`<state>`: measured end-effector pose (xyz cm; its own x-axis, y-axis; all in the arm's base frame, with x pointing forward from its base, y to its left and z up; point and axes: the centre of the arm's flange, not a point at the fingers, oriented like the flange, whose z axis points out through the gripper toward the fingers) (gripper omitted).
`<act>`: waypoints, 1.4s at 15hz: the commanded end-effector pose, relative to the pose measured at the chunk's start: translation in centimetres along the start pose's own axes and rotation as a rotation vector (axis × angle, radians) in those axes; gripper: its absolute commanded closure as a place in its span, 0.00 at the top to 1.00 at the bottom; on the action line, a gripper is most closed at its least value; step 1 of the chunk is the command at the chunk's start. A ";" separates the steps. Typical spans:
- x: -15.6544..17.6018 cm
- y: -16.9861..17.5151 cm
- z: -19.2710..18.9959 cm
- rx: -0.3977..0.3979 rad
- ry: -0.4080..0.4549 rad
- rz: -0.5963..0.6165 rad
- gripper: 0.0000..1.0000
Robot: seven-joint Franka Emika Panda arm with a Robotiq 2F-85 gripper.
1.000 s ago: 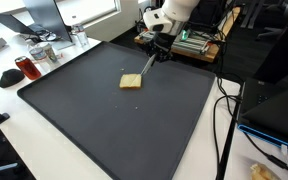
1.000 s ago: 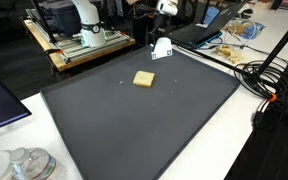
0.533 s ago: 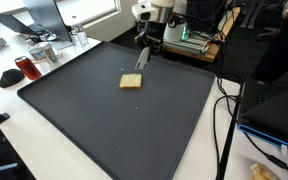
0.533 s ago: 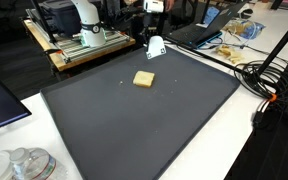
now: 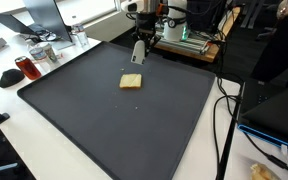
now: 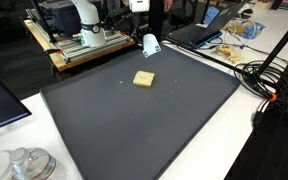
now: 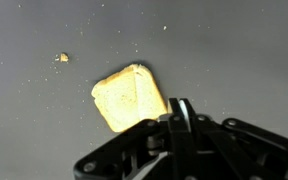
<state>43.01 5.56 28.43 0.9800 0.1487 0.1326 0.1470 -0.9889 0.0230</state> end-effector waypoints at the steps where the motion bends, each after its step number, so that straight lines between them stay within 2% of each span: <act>1: -1.4 2.3 -2.8 0.040 0.100 -0.017 0.01; 4: -1.0 3.2 -3.4 0.008 0.152 -0.019 0.01; 8: -0.9 3.7 -3.5 0.004 0.219 -0.008 0.01; 12: -1.8 5.3 -2.2 0.049 0.260 0.030 0.01; 20: -1.9 10.0 0.0 0.173 0.244 0.085 0.01; 21: -2.4 8.2 -1.7 0.129 0.243 0.084 0.04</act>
<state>41.65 -2.94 29.95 0.9306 0.0474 0.3630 0.0981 -0.9876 -0.1225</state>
